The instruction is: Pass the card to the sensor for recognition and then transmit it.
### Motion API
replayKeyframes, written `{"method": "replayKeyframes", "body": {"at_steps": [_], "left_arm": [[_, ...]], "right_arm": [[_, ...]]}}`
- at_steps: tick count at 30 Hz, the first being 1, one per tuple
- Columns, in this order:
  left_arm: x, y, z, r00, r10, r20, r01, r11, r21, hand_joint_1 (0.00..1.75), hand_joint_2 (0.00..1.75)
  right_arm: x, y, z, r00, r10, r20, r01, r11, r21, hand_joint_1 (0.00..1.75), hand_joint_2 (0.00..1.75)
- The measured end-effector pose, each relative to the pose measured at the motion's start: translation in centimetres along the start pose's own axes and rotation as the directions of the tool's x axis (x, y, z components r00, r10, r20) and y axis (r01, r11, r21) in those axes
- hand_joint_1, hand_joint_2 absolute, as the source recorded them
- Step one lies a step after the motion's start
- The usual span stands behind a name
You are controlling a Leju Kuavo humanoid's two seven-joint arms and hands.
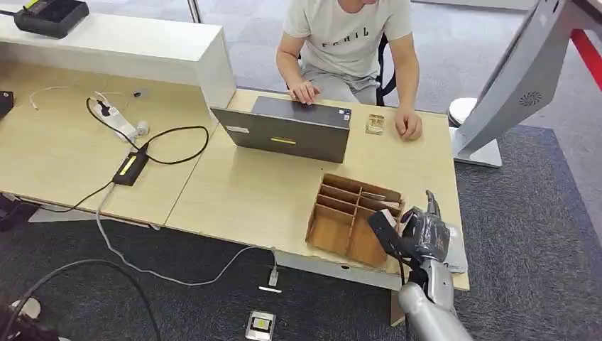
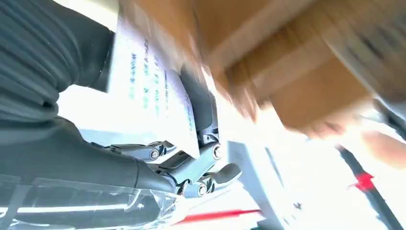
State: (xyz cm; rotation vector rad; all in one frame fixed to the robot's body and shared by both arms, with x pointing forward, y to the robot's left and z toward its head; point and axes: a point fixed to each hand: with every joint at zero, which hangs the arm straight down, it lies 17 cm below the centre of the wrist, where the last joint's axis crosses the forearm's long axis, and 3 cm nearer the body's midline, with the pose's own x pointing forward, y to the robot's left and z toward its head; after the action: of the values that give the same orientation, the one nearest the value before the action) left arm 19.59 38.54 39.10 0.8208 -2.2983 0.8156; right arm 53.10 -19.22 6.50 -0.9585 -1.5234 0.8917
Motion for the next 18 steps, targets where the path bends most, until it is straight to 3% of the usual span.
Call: {"method": "replayKeyframes", "body": {"at_steps": [8,10,12,13,18], "left_arm": [[0.0,0.0,0.0,1.0,-0.002,-0.003,0.002,1.0,0.001,0.0,0.0],[-0.2,0.0,0.1,1.0,-0.008,-0.011,0.008,1.0,0.002,0.0,0.0],[-0.7,0.2,0.1,0.999,0.018,-0.046,-0.018,1.0,0.014,0.0,0.0],[-1.7,0.5,0.1,0.991,0.085,-0.103,-0.082,0.996,0.031,0.0,0.0],[-2.3,0.2,-0.3,0.983,0.139,-0.119,-0.136,0.99,0.032,0.0,0.0]], "right_arm": [[0.8,-0.8,-0.6,1.0,0.005,0.03,-0.005,1.0,-0.018,1.75,1.75],[2.6,-3.1,-2.1,0.997,0.006,0.083,0.0,0.997,-0.076,1.75,1.75],[4.7,-8.8,-4.9,0.992,0.011,0.129,0.016,0.978,-0.206,1.75,1.75],[3.1,-14.2,-6.4,0.997,0.017,0.076,0.008,0.946,-0.324,1.75,1.75],[0.8,-19.1,-7.6,0.999,0.027,0.021,-0.016,0.911,-0.412,1.75,1.75]]}}
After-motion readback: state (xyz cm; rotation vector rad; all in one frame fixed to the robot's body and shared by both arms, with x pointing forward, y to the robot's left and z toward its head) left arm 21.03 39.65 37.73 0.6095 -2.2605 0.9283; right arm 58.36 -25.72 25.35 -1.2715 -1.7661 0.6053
